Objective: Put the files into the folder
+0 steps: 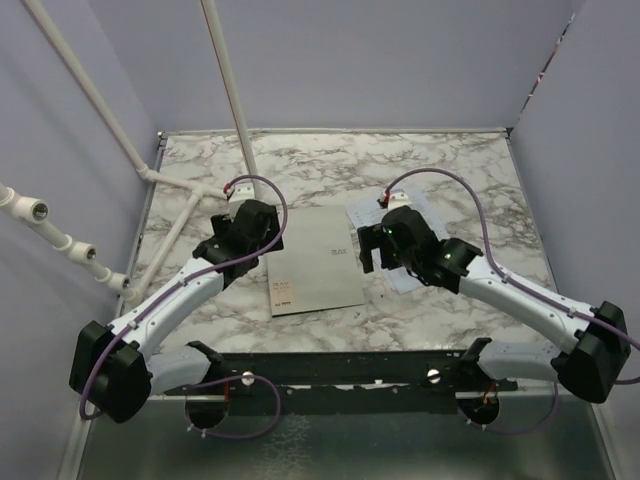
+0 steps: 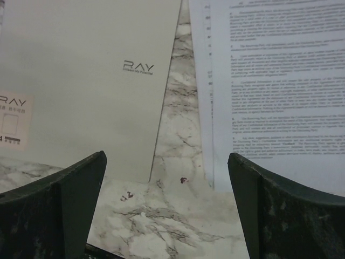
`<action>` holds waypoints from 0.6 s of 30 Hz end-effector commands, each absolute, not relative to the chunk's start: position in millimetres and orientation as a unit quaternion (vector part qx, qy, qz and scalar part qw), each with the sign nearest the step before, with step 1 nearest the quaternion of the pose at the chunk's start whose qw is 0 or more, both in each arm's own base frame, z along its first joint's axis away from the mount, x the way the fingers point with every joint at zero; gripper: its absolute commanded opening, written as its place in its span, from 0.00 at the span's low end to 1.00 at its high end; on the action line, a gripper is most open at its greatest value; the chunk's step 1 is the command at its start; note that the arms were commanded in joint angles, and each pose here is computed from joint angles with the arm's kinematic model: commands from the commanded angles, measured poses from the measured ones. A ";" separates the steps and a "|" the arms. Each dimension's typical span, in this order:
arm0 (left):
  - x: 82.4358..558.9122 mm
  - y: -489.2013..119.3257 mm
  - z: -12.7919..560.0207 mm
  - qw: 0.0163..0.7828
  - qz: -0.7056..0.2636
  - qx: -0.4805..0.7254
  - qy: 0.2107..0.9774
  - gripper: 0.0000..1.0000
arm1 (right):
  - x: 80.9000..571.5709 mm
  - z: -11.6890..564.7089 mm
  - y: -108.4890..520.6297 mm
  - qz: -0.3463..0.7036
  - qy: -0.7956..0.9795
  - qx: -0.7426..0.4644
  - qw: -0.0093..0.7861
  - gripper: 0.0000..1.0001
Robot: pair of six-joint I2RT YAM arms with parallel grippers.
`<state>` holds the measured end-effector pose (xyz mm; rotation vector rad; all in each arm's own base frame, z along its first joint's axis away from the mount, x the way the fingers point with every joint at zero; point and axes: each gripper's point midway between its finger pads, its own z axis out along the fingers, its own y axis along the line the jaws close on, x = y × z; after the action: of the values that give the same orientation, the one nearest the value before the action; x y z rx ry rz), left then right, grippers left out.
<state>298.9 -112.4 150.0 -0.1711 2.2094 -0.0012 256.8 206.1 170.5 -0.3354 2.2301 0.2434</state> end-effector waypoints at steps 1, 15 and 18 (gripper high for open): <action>297.4 -109.8 127.9 0.423 -0.026 -0.108 0.899 0.99 | 247.9 150.3 240.3 0.167 0.899 -0.149 0.377 1.00; 301.2 -123.8 72.7 0.383 -0.065 -0.133 0.912 0.99 | 260.5 92.3 269.3 0.227 0.918 -0.135 0.295 1.00; 303.0 -129.1 60.8 0.376 -0.085 -0.140 0.912 0.99 | 263.7 83.4 273.5 0.247 0.919 -0.127 0.281 1.00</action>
<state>297.2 -117.9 73.2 -0.3148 2.3411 -0.1127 263.9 258.9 92.5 -0.3518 2.4473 0.5223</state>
